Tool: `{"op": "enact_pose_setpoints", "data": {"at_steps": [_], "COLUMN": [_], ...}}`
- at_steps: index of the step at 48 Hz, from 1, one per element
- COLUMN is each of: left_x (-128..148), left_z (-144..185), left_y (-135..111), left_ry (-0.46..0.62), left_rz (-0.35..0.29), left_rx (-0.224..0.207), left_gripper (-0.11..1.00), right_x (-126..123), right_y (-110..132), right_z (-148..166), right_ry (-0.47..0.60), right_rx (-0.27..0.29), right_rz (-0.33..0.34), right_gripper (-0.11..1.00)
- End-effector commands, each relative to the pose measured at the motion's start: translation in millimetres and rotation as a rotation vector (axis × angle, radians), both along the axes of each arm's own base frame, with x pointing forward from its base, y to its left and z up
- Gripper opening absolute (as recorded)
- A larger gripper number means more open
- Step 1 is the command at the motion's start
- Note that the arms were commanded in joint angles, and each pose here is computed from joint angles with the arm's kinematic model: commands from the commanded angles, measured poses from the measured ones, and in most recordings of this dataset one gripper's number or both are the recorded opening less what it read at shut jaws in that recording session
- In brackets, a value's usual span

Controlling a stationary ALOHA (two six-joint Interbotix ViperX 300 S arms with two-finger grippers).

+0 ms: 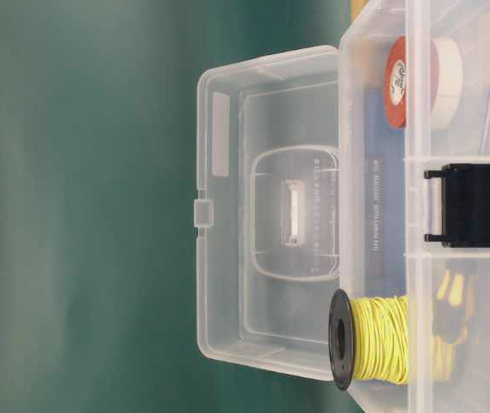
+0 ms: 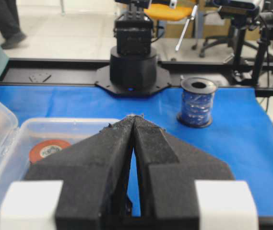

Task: Pick the screwdriver from the toolbox among several items.
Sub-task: 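Lower the right gripper over the yellow-black screwdriver in the toolbox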

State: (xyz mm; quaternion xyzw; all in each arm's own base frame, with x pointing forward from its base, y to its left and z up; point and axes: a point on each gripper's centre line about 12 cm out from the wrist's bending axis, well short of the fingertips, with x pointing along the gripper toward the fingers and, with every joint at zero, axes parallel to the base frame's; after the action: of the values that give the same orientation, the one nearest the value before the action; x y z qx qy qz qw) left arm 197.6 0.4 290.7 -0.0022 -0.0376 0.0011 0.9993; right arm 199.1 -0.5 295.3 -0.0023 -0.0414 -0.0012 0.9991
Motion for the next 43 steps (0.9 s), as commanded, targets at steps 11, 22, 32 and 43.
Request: {"op": "enact_pose_setpoints", "data": {"at_steps": [11, 22, 32, 43], "left_x": [2.4, 3.1, 3.3, 3.5], "left_z": [7.5, 5.9, 7.5, 7.1], "left_y": [0.1, -0.2, 0.2, 0.2], "left_ry": [-0.015, -0.009, -0.020, -0.021], "left_rz": [0.001, 0.000, 0.002, 0.002], "left_rx": [-0.036, -0.038, -0.039, -0.041], "left_gripper": [0.00, 0.00, 0.00, 0.00], "right_x": [39.9, 102.9, 166.9, 227.2], "right_y": [-16.5, -46.9, -68.8, -79.1], "right_z": [30.6, 25.5, -0.4, -28.9], "right_ry": [0.133, 0.442, 0.698, 0.896], "right_rx": [0.135, 0.311, 0.403, 0.428], "right_rz": [-0.070, -0.177, -0.238, -0.250], "right_gripper": [0.00, 0.00, 0.03, 0.57]}}
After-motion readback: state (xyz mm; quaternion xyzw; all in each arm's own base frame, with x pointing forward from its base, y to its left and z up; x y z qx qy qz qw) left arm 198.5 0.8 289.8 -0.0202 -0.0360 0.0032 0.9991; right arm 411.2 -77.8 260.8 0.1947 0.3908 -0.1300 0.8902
